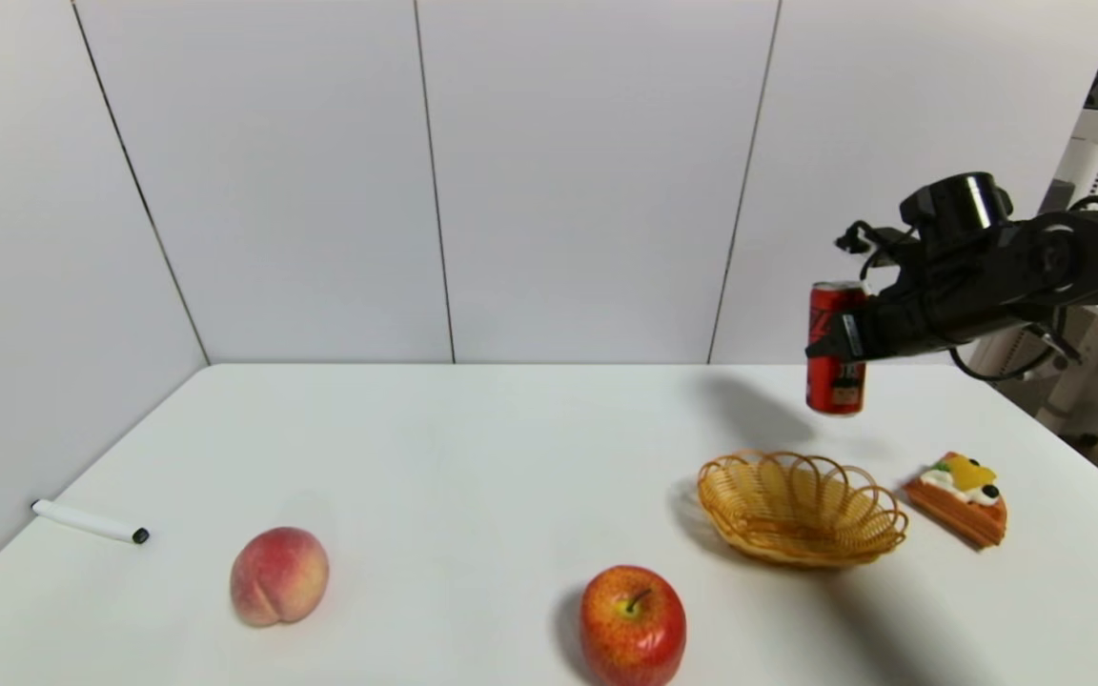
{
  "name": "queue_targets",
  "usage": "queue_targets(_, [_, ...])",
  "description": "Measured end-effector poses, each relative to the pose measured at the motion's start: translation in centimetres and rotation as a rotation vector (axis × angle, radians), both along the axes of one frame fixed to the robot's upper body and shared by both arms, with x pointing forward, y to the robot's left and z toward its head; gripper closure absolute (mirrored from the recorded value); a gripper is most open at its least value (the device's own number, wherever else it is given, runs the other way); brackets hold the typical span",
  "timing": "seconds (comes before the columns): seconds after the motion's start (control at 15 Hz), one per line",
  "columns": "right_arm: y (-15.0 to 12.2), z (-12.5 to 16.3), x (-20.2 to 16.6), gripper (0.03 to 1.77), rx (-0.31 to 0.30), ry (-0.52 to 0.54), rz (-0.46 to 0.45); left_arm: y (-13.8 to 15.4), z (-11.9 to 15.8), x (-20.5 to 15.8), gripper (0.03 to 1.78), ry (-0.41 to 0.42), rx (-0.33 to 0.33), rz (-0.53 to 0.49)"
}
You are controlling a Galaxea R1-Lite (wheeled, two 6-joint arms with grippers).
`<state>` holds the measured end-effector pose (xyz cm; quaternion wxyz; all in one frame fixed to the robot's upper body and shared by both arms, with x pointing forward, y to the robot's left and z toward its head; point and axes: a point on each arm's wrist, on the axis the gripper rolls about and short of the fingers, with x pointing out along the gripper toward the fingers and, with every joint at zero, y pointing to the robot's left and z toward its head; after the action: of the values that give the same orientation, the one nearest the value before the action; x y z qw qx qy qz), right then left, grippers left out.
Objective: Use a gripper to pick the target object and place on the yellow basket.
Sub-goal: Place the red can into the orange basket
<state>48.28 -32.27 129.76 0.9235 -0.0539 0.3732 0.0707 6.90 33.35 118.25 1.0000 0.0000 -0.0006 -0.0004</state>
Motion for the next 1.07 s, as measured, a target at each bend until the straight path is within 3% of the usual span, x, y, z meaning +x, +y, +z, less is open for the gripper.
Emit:
queue_targets(0.6, [2.8, 4.2, -9.3, 0.91, 0.000, -0.025, 0.107, 0.0, 0.0, 0.0, 0.12, 0.000, 0.000, 0.000])
queue_targets(1.07, [4.4, 3.0, -15.2, 0.91, -0.012, 0.030, 0.204, 0.0, 0.0, 0.0, 0.12, 0.000, 0.000, 0.000])
